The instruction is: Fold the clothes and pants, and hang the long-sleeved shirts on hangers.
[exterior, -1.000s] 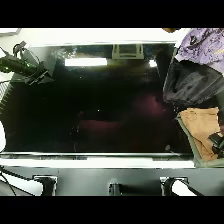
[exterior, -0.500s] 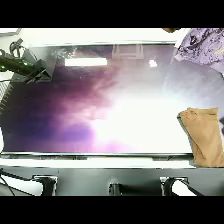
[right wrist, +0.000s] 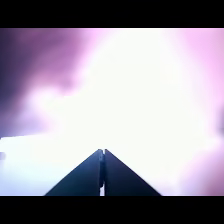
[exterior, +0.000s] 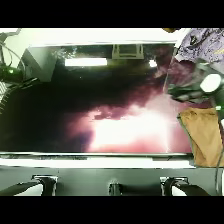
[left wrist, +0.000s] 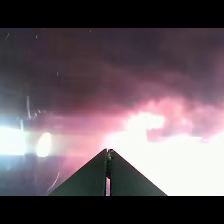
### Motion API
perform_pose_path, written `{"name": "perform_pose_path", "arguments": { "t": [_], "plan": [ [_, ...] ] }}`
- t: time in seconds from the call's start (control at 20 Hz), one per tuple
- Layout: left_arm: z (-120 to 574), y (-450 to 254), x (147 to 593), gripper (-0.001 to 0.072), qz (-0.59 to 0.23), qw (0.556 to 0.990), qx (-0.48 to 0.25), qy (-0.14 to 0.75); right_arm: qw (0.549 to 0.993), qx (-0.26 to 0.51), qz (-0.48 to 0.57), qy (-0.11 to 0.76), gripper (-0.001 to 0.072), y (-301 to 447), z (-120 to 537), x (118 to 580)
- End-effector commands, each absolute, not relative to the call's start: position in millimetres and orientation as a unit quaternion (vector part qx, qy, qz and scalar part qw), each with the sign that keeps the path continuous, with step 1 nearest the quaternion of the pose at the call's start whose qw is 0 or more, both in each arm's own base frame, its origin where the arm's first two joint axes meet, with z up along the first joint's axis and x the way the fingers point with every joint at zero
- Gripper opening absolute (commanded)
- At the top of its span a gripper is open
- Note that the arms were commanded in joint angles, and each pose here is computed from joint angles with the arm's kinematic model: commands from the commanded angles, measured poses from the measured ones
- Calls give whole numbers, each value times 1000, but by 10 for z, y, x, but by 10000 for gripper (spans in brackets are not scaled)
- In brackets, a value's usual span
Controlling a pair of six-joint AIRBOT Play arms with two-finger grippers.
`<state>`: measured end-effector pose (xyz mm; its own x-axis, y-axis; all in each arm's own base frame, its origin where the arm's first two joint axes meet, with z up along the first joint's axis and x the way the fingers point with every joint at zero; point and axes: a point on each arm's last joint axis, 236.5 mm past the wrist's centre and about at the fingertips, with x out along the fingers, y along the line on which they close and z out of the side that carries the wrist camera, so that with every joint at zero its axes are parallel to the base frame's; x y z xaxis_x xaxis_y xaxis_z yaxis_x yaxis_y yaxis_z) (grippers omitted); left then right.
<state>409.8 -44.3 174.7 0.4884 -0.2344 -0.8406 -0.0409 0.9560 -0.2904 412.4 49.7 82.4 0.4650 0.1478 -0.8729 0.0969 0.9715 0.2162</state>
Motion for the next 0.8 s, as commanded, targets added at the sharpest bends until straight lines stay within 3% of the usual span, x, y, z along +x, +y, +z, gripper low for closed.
{"name": "perform_pose_path", "arguments": {
  "t": [0.0,0.15,0.75],
  "plan": [
    [1811,-335,3811,18,-37,866,-114,485,846,36,133,515,29,1528,863,3914],
    [1875,-232,3777,19,-20,874,-100,476,847,12,162,506,30,1810,885,3836],
    [1861,-241,3782,20,-21,873,-101,477,835,7,162,526,30,1798,830,3736]
  ]
}}
